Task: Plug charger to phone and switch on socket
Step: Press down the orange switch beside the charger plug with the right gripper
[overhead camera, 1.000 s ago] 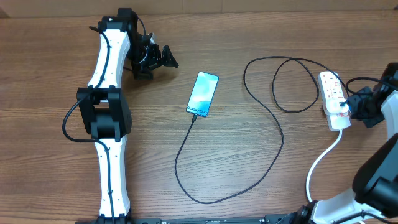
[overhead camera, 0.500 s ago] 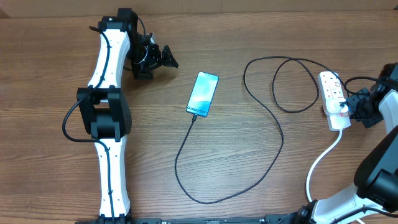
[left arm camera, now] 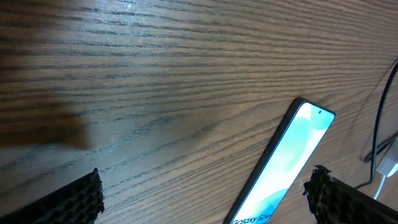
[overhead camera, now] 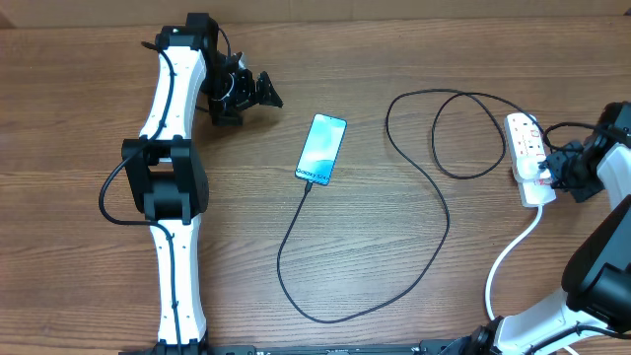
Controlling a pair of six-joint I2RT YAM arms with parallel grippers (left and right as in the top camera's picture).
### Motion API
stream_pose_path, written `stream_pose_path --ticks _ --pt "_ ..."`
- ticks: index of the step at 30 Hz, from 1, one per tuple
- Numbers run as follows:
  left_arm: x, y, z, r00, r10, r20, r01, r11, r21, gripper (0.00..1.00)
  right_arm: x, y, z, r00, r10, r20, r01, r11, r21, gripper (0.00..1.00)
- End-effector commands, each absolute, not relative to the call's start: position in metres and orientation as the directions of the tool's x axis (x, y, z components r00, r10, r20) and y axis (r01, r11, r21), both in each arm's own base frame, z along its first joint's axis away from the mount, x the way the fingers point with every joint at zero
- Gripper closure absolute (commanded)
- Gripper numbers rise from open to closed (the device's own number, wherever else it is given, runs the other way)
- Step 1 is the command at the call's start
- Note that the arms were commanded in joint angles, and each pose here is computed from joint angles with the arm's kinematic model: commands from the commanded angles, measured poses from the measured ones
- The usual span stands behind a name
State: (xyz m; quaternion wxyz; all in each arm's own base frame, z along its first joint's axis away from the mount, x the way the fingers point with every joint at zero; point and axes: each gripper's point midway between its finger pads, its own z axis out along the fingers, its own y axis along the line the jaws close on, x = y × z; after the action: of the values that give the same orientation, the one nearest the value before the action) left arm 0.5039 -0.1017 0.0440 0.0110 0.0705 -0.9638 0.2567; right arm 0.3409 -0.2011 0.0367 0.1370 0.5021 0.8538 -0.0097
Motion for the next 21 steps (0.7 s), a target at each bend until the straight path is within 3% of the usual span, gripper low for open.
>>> stream_pose_path --ticks 1,21 --pt "0.506 -0.104 0.042 -0.991 -0.123 0.051 -0.132 0.862 -0.489 0.00 0.338 -0.187 0.022 -0.474 0.858 -0.196 0.848 0.505 0.161 0.96" --pt "0.506 -0.104 0.042 -0.991 -0.123 0.051 -0.132 0.862 -0.489 0.00 0.331 -0.168 0.018 -0.492 0.864 -0.107 0.843 0.503 0.191 0.96"
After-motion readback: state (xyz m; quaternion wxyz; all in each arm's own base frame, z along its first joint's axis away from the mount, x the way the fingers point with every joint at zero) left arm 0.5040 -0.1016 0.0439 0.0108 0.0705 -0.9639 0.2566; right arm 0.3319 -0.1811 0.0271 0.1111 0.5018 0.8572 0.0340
